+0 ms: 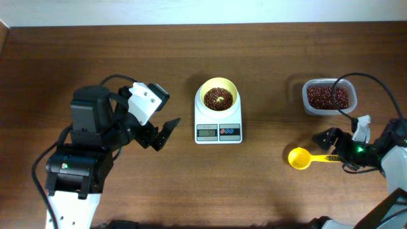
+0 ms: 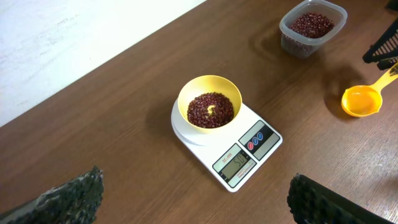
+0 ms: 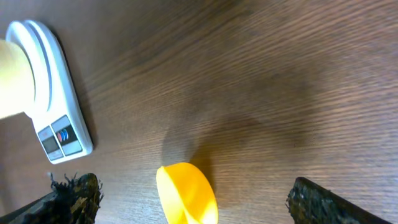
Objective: Scoop item into bowl and weigh 50g on scale
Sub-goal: 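Open the right gripper to release the scoop and withdraw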
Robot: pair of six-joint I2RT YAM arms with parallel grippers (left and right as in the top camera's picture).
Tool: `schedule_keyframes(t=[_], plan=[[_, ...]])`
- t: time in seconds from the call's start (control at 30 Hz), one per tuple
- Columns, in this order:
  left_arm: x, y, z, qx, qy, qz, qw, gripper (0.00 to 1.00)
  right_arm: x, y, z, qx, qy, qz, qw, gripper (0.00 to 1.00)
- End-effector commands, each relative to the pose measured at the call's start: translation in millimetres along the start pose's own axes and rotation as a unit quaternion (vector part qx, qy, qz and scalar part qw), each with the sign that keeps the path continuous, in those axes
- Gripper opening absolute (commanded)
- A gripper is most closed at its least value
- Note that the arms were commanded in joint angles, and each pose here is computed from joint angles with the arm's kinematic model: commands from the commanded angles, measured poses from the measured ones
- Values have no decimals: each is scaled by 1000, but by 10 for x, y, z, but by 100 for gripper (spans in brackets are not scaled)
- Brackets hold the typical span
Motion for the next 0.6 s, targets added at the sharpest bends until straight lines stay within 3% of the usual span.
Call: schedule_keyframes(t=[0.0, 0.1, 0.17, 0.23, 0.33, 0.4, 0.5, 0.53, 0.57], plan=[[3, 54, -40, -9, 4, -2, 1000, 99, 221, 78, 43, -4, 31, -94, 995, 99], [3, 54, -40, -9, 4, -2, 1000, 99, 212, 207, 63, -28, 2, -126, 992, 99], [3, 54, -40, -9, 4, -2, 1000, 99, 369, 211, 17, -44, 75, -140, 986, 99], [3, 54, -40, -9, 4, -2, 1000, 99, 459, 234, -23, -75, 118, -225, 964, 99], [3, 54, -40, -9, 4, -2, 1000, 99, 351, 192, -1, -36, 58, -123, 990, 99], [3, 54, -40, -9, 4, -2, 1000, 99, 292, 215, 3, -36, 23, -137, 990, 99], [3, 54, -40, -9, 4, -2, 1000, 99, 490, 241, -36, -71, 139, -151, 976, 99], [3, 54, -40, -9, 4, -2, 1000, 99, 446, 235, -24, -63, 113, -150, 980, 99], [3, 54, -40, -9, 4, -2, 1000, 99, 227, 216, 1, -26, -16, -129, 991, 99]])
Point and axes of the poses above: each gripper's point midway between its finger pads, its own z axis out along the fingers, its own x axis along the line the jaws close on, y = z × x, the point moved 9 cm from there along -z, back along the fingers, and after that the axes turned 10 degrees about -z, right-handed, at the moved point
